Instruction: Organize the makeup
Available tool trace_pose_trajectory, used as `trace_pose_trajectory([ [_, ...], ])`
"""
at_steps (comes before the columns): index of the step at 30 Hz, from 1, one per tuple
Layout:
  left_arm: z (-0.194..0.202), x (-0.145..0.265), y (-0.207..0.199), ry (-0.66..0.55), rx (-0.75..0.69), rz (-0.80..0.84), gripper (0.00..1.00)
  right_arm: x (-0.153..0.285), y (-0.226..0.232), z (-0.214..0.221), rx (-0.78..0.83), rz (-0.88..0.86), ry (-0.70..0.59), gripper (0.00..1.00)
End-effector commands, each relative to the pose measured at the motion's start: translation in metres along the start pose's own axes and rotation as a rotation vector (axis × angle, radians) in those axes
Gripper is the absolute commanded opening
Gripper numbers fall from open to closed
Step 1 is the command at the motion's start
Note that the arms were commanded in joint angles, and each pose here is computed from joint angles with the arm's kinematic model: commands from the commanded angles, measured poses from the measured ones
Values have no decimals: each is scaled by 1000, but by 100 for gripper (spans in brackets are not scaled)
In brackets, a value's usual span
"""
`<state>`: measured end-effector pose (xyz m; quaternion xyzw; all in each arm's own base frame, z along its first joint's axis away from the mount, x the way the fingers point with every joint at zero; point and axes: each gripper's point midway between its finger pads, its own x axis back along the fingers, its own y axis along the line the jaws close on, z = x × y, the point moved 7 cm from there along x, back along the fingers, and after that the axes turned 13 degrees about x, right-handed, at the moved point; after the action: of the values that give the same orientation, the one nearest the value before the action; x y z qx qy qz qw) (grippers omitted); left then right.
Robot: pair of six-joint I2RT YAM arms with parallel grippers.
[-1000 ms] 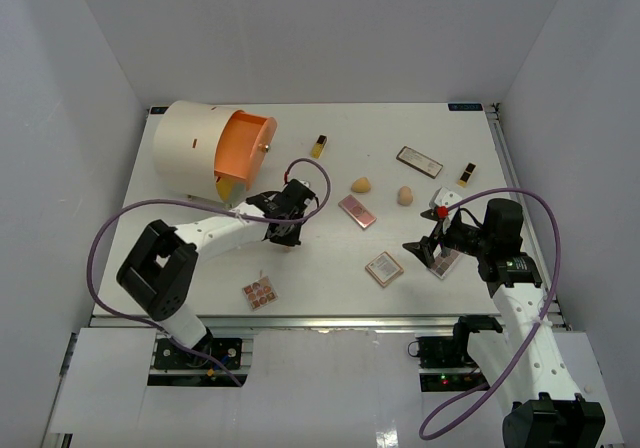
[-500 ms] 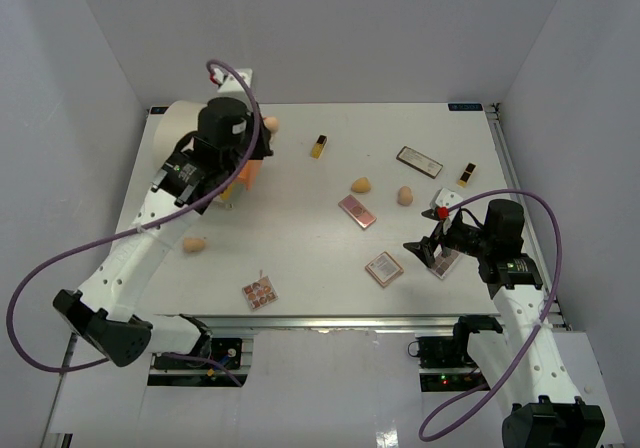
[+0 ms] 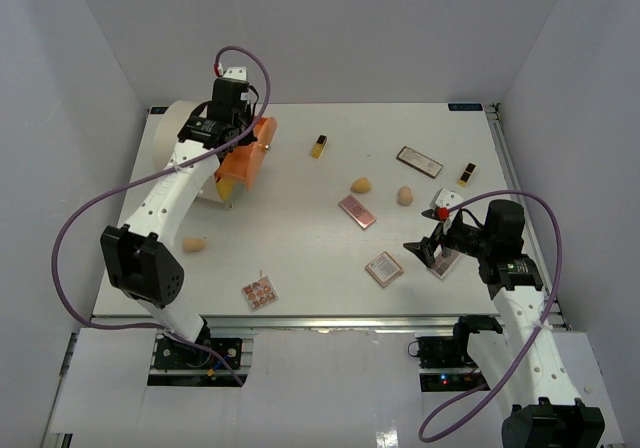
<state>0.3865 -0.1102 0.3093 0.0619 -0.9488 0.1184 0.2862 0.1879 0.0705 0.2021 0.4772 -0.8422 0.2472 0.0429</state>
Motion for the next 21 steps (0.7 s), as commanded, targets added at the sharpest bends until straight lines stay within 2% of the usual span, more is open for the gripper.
trace_pose_trajectory([
  [1, -19, 16, 4, -69, 2, -1, 7, 3, -4, -8, 24, 11, -18, 95],
  [9, -17, 19, 3, -59, 0, 27, 40, 2, -5, -6, 18, 9, -11, 95],
  [12, -16, 22, 4, -59, -1, 30, 47, 2, -5, -5, 18, 10, -9, 95],
  [21, -22, 43, 3, -77, 20, 88, 51, 1, -5, -3, 10, 10, -2, 95],
])
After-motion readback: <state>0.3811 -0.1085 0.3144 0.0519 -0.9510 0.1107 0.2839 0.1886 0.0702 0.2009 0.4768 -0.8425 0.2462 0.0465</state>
